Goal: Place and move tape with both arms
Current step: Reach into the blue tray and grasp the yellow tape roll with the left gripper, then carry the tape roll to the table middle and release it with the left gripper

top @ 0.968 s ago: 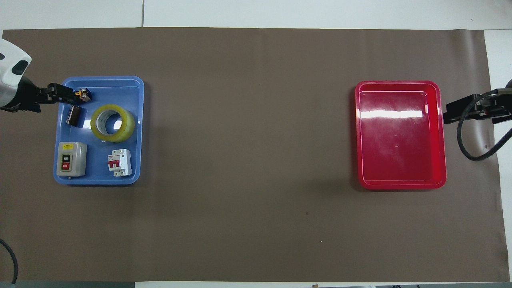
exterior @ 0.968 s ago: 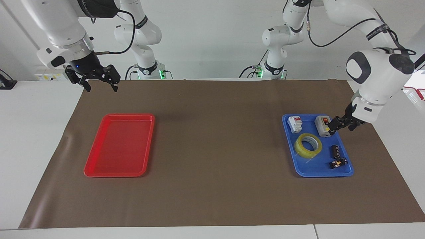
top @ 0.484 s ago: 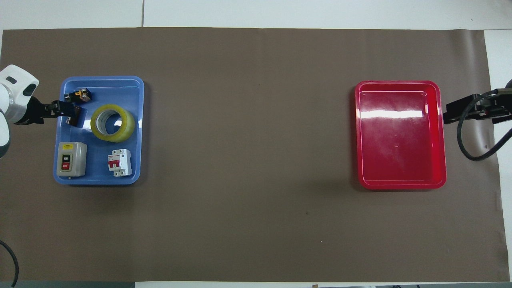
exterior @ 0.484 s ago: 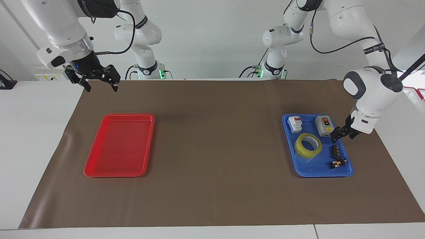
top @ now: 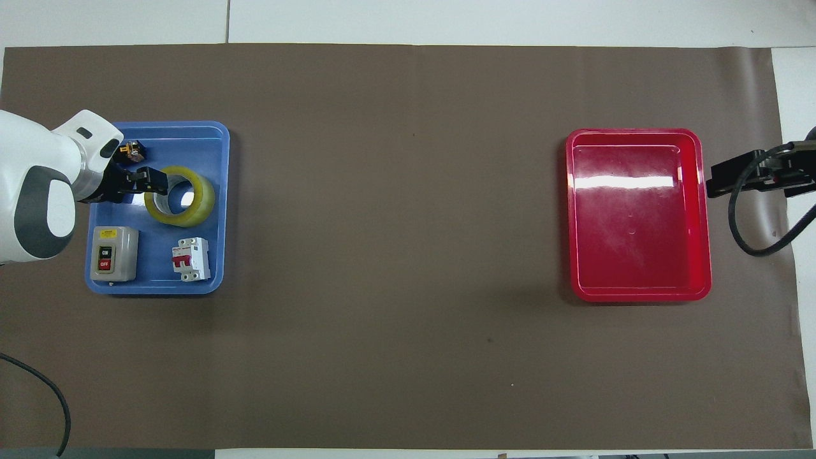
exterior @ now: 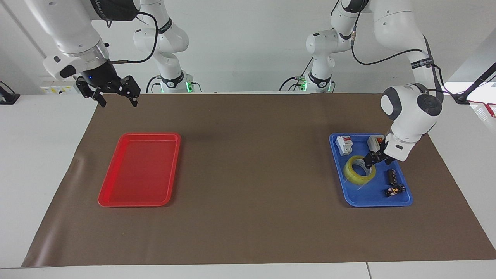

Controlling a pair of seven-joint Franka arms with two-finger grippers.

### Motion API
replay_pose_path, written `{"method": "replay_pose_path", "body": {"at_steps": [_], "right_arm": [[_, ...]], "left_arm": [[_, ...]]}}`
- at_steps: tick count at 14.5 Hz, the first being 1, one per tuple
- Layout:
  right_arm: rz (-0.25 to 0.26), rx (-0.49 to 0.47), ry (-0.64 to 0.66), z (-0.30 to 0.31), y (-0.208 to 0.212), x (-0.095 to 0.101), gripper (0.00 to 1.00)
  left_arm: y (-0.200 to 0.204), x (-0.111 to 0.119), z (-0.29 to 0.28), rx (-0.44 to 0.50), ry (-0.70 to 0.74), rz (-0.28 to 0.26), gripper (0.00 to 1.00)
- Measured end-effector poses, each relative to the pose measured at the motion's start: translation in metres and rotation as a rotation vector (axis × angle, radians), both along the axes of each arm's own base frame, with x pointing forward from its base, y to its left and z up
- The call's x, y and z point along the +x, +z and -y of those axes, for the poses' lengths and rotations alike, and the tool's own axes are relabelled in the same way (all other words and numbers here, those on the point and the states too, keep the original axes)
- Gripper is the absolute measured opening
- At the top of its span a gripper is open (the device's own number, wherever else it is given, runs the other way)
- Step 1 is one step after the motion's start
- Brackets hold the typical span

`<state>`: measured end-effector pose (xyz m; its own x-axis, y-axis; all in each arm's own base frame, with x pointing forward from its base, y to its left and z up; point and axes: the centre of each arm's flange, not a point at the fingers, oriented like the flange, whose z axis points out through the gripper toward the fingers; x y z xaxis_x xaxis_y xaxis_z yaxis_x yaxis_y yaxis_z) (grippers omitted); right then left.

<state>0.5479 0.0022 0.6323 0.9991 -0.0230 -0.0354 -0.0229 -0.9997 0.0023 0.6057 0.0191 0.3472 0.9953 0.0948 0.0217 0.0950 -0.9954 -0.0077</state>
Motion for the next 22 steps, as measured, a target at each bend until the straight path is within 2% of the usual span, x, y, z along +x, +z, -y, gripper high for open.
{"method": "replay_pose_path", "body": {"at_steps": [3,5,8,9,10,11,13,15,19,22], "right_arm": [[0.0,0.0,0.0,0.0,0.0,0.0,1.0],[0.0,0.0,0.0,0.0,0.0,0.0,1.0],[0.0,0.0,0.0,0.0,0.0,0.0,1.0],[0.0,0.0,0.0,0.0,0.0,0.0,1.0],[0.0,0.0,0.0,0.0,0.0,0.0,1.0],[0.0,0.0,0.0,0.0,0.0,0.0,1.0],[0.0,0.0,0.0,0.0,0.0,0.0,1.0],[0.0,0.0,0.0,0.0,0.0,0.0,1.0],[0.0,0.0,0.0,0.0,0.0,0.0,1.0],[0.0,0.0,0.0,0.0,0.0,0.0,1.0]], "left_arm": [[-0.008,0.0,-0.002,-0.001,0.007,-0.009,0.91],[-0.014,-0.002,-0.002,-0.001,0.022,-0.017,0.82],[-0.023,-0.006,0.0,-0.002,0.026,-0.022,0.8],[-0.025,-0.008,0.0,-0.003,0.026,-0.025,0.72],[-0.027,-0.008,0.0,-0.003,0.028,-0.026,0.72],[-0.027,-0.009,0.0,-0.003,0.037,-0.026,0.67],[-0.026,-0.008,0.002,-0.003,0.056,-0.023,0.37],[-0.013,-0.001,0.007,-0.002,0.057,-0.036,0.21],[0.051,0.032,0.027,0.005,0.084,-0.11,0.21],[0.084,0.032,0.115,0.024,0.191,-0.137,0.21]]}}
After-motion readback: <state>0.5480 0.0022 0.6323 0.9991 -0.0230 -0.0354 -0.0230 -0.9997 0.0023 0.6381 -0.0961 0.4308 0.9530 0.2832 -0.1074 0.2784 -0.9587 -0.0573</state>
